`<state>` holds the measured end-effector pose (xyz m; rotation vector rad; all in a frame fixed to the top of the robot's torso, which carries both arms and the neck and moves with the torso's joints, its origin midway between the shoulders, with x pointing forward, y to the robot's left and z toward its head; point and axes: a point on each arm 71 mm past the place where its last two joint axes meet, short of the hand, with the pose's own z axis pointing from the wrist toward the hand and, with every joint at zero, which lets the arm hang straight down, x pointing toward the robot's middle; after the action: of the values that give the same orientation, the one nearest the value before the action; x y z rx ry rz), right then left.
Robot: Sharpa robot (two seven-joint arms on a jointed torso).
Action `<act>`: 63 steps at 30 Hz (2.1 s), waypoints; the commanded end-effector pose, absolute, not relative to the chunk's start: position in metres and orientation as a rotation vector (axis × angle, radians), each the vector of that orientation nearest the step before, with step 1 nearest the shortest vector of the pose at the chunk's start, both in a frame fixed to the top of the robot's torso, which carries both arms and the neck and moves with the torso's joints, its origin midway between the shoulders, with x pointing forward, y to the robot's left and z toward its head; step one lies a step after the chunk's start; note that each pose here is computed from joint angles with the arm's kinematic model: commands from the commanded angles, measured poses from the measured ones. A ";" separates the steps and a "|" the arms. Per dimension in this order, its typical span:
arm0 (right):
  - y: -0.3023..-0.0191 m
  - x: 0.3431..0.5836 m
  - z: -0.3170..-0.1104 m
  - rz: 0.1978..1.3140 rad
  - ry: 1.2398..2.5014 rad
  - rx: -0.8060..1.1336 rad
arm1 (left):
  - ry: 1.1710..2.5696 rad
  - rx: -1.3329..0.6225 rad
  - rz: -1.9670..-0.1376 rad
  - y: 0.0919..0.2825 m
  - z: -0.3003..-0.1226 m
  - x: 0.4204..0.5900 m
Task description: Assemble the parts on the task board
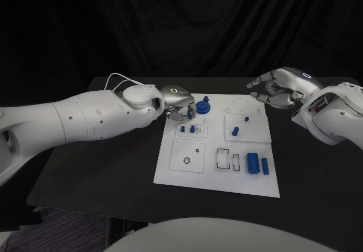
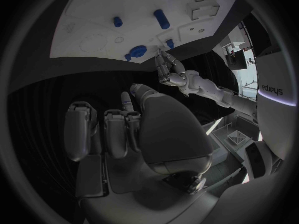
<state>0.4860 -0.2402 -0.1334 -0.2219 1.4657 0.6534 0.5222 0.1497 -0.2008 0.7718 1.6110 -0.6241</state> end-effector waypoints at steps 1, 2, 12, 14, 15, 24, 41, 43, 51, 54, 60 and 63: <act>-0.241 0.486 -0.134 0.643 1.473 -0.215 | 1.615 0.781 -0.633 0.148 -0.202 0.521; -0.241 0.486 -0.134 0.642 1.473 -0.214 | 1.615 0.782 -0.633 0.147 -0.202 0.521; -0.241 0.486 -0.134 0.643 1.475 -0.215 | 1.624 0.785 -0.635 0.146 -0.203 0.521; -0.241 0.487 -0.134 0.643 1.475 -0.215 | 1.629 0.786 -0.634 0.146 -0.204 0.521; -0.241 0.487 -0.134 0.643 1.476 -0.215 | 1.633 0.787 -0.634 0.145 -0.204 0.521; -0.240 0.487 -0.134 0.643 1.479 -0.217 | 1.645 0.795 -0.638 0.142 -0.207 0.521; -0.240 0.487 -0.135 0.641 1.486 -0.216 | 1.649 0.784 -0.626 0.143 -0.209 0.522; -0.240 0.487 -0.135 0.641 1.486 -0.216 | 1.644 0.778 -0.623 0.144 -0.208 0.522; -0.241 0.486 -0.134 0.639 1.486 -0.215 | 1.561 0.759 -0.638 0.149 -0.202 0.521; -0.242 0.486 -0.134 0.639 1.485 -0.214 | 1.504 0.747 -0.649 0.153 -0.199 0.521; -0.243 0.485 -0.134 0.638 1.486 -0.212 | 1.320 0.707 -0.676 0.169 -0.185 0.513; -0.243 0.485 -0.133 0.639 1.483 -0.212 | 1.250 0.678 -0.671 0.181 -0.179 0.510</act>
<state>0.4845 -0.2428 -0.1341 -0.2206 1.4802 0.6495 0.5142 0.1809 -0.1905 0.6977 1.4197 -0.6362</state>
